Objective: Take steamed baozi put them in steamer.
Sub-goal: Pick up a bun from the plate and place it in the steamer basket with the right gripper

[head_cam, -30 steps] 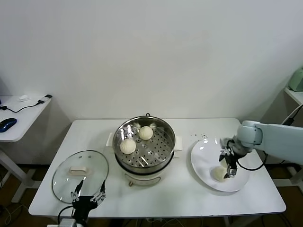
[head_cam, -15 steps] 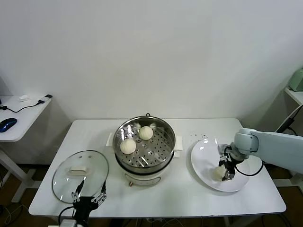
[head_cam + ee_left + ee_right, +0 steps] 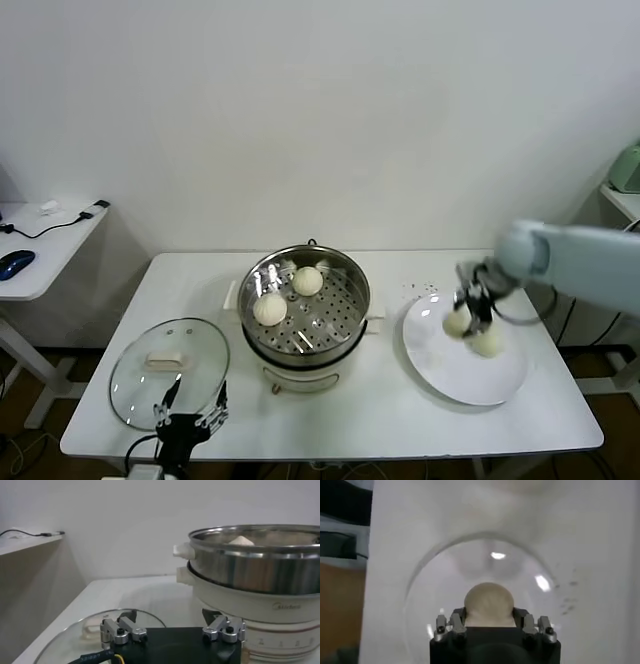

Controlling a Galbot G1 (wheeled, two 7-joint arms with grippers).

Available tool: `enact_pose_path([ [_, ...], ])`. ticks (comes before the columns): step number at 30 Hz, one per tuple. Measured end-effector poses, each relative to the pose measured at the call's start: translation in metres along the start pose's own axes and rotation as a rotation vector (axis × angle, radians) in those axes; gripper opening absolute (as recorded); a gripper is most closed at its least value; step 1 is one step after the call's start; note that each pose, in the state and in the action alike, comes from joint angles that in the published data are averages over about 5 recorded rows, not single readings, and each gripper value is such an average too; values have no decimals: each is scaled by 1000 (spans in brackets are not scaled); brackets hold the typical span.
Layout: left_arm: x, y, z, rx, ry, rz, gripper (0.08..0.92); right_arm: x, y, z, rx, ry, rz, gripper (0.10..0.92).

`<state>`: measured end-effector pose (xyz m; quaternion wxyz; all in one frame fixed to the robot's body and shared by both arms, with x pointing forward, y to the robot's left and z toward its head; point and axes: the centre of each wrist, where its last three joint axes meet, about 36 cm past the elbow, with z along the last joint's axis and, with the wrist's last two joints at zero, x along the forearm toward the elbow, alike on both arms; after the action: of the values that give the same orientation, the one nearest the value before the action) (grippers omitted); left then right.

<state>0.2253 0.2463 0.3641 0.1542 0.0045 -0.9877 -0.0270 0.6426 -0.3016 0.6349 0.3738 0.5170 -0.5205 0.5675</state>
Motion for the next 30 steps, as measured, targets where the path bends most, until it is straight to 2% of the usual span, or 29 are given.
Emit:
enact_pose_path([
  [5,0,1,-1,-2,-3,1,823,57,-37,-80,233,-77,61,628],
  [10,2,3,-1,-3,0,-5,823,71,-43,-166,521,-143,29,628],
  [19,5,3,0,-2,3,-8,823,22,-29,-253,954,-177,-106,628],
  [30,6,3,-1,2,1,-11,823,-44,-23,-298,1187,-204,-152,631],
])
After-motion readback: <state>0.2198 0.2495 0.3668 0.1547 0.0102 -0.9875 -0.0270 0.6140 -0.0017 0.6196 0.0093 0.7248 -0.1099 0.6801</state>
